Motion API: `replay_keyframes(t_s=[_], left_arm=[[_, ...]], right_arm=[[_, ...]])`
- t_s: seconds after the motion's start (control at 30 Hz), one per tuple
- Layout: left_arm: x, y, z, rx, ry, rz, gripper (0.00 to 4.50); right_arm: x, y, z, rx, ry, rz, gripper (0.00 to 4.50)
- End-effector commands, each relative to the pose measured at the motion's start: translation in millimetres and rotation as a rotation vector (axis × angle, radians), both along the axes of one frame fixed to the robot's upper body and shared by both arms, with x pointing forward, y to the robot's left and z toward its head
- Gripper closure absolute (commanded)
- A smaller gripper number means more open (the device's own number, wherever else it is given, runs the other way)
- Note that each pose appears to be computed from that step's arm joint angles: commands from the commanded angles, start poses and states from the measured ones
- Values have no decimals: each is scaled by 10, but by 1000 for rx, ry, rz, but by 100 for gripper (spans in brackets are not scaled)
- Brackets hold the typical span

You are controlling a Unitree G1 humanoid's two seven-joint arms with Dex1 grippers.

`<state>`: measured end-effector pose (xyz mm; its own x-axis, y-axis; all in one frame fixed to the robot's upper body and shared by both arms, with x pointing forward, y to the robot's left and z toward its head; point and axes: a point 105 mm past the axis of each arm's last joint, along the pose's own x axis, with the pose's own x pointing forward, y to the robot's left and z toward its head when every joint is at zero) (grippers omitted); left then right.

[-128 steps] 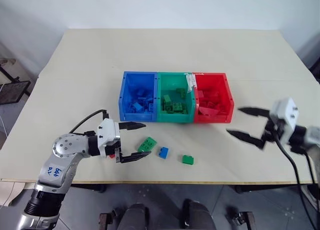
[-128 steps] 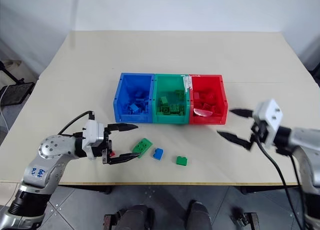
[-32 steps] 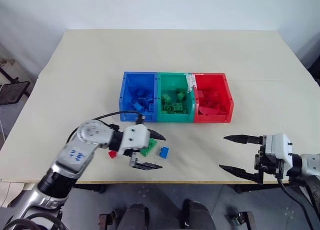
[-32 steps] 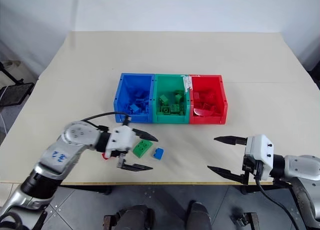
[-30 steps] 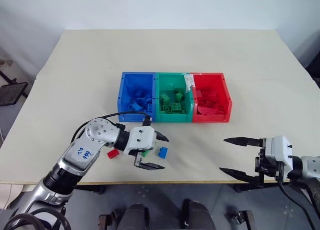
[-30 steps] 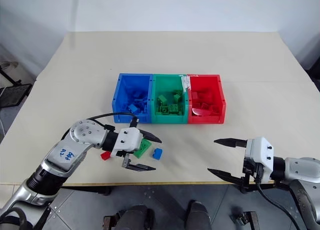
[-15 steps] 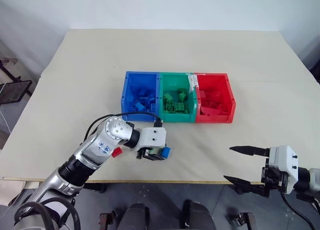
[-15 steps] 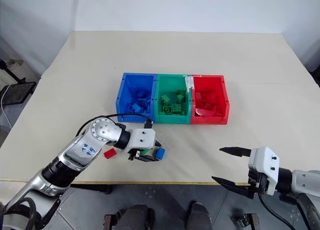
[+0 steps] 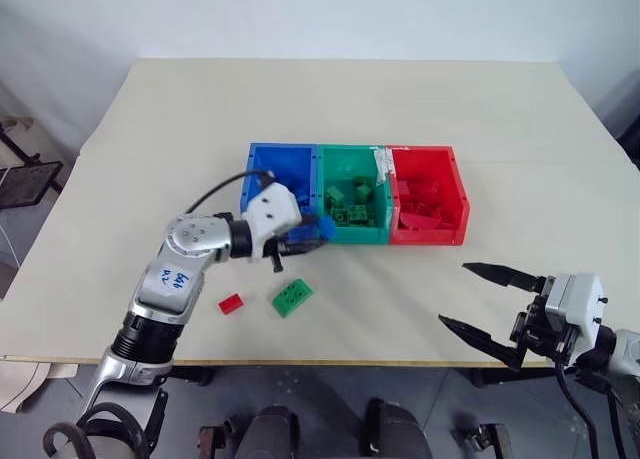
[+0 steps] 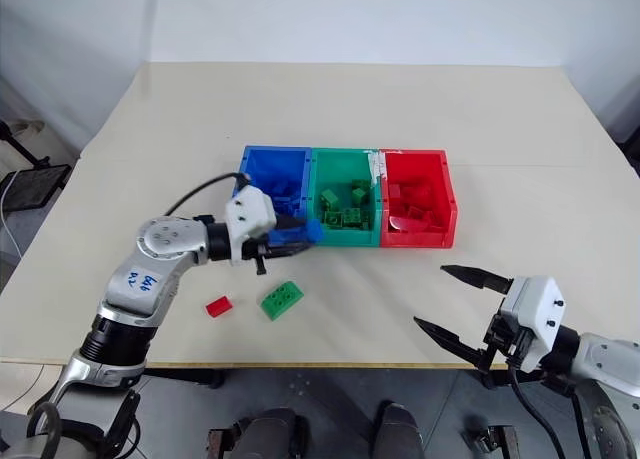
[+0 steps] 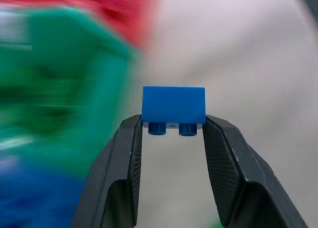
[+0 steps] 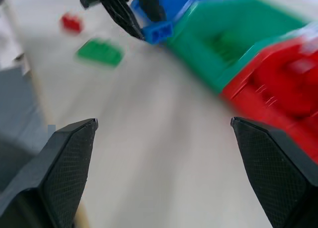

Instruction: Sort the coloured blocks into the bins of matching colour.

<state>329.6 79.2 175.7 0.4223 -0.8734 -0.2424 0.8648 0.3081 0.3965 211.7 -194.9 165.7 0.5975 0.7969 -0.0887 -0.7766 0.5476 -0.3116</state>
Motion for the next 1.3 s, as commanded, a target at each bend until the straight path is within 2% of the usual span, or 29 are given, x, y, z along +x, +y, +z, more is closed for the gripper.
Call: replay_keyframes(t_s=[0.03, 0.13, 0.33, 0.4, 0.43, 0.57, 0.67, 0.83, 0.93, 1.03, 1.17, 1.27, 1.3], left_arm=[[241, 280, 303, -113, -137, 182, 306], [457, 433, 441, -185, -172, 301, 306], [554, 381, 363, -250, -57, 315, 306], [568, 372, 381, -270, -41, 320, 233], [558, 362, 385, -272, -36, 313, 214], [503, 445, 419, -284, -66, 307, 86], [263, 610, 415, -267, -108, 185, 3], [-35, 1082, 362, -212, -135, 132, 3], [-143, 1496, 278, -191, -99, 222, 3], [-301, 1817, 48, -101, -23, 285, 3], [-423, 2156, -93, -61, 16, 390, 3], [-501, 2010, -75, -45, 20, 345, 3], [-529, 1822, -29, -110, 44, 301, 3]], right_arm=[[76, 96, 258, 96, -95, -10, 0], [207, 181, 446, 169, -143, -1, 0], [272, 258, 509, 116, -150, 49, 0], [273, 250, 487, 90, -140, 59, 0], [272, 242, 474, 79, -135, 62, 0], [260, 223, 429, 59, -107, 77, 0], [260, 223, 366, 32, -82, 109, 0], [292, 263, 302, -7, -62, 180, 0], [299, 337, 197, -80, -52, 264, 0], [348, 394, 159, -64, -26, 299, 0], [373, 465, 131, -66, -31, 350, 0], [404, 468, 107, -64, -31, 361, 0], [411, 440, 84, -65, -30, 355, 0]])
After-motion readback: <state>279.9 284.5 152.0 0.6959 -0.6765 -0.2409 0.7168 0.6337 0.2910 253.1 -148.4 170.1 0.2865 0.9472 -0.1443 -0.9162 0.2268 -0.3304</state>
